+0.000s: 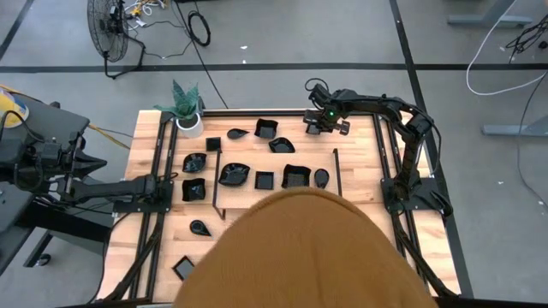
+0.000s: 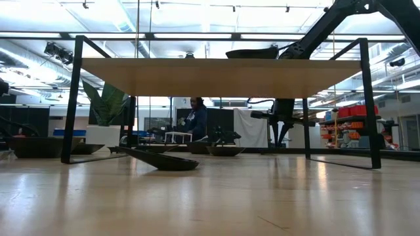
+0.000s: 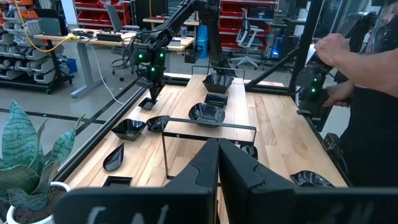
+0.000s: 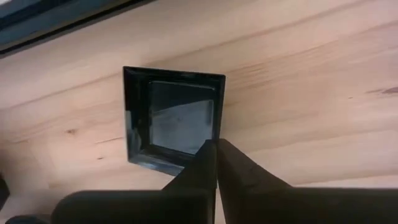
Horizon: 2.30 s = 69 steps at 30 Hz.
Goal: Pick & Place Mini shaped plates
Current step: Stack the square plate on top of the square plate on the shelf
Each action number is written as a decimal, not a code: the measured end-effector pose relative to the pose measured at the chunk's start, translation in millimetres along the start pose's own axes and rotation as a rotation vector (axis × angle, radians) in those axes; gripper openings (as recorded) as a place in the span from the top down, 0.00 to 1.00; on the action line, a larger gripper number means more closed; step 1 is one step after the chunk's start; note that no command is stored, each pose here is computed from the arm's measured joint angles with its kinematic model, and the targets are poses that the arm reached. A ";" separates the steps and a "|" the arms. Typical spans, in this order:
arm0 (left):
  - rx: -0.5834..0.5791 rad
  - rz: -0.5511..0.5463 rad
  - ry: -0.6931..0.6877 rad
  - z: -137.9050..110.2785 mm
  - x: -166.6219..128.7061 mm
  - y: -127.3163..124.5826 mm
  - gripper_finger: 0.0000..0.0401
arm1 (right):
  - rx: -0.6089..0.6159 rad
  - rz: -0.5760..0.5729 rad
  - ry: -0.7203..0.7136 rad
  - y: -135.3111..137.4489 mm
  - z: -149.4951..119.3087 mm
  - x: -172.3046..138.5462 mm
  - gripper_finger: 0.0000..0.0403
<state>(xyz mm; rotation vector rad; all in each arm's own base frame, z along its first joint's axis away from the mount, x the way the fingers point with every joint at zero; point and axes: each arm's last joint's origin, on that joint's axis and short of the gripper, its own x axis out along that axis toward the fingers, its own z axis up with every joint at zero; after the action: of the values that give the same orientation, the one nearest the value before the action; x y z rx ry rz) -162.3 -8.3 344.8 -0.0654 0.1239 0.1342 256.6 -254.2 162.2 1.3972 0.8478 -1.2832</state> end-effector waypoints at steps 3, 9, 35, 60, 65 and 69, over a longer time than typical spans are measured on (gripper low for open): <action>0.000 0.000 0.000 0.0 0.0 0.0 0.95 | -0.014 0.008 -0.018 0.2 0.2 -5.6 0.98; -0.001 0.000 0.000 0.0 0.0 0.0 0.95 | -0.029 0.050 -0.065 0.5 0.1 -26.5 1.00; 0.000 0.000 0.000 0.0 0.0 0.0 0.95 | -0.340 0.428 -0.269 15.0 -55.6 -140.1 1.00; 0.000 0.000 0.000 0.0 0.0 0.0 0.95 | -0.971 0.765 -0.093 63.9 -113.2 -213.1 1.00; 0.000 0.000 0.000 0.0 -0.1 0.0 0.95 | -1.181 0.814 -0.049 74.1 -115.7 -229.5 1.00; 0.000 0.000 0.000 0.0 0.0 0.0 0.95 | -1.338 0.859 -0.050 82.6 -121.2 -244.0 1.00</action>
<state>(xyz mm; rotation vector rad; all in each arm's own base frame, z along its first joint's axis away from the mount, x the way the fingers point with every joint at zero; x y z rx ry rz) -162.3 -8.4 344.8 -0.0654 0.1236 0.1345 321.0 -125.1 407.6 0.4626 0.6810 0.0438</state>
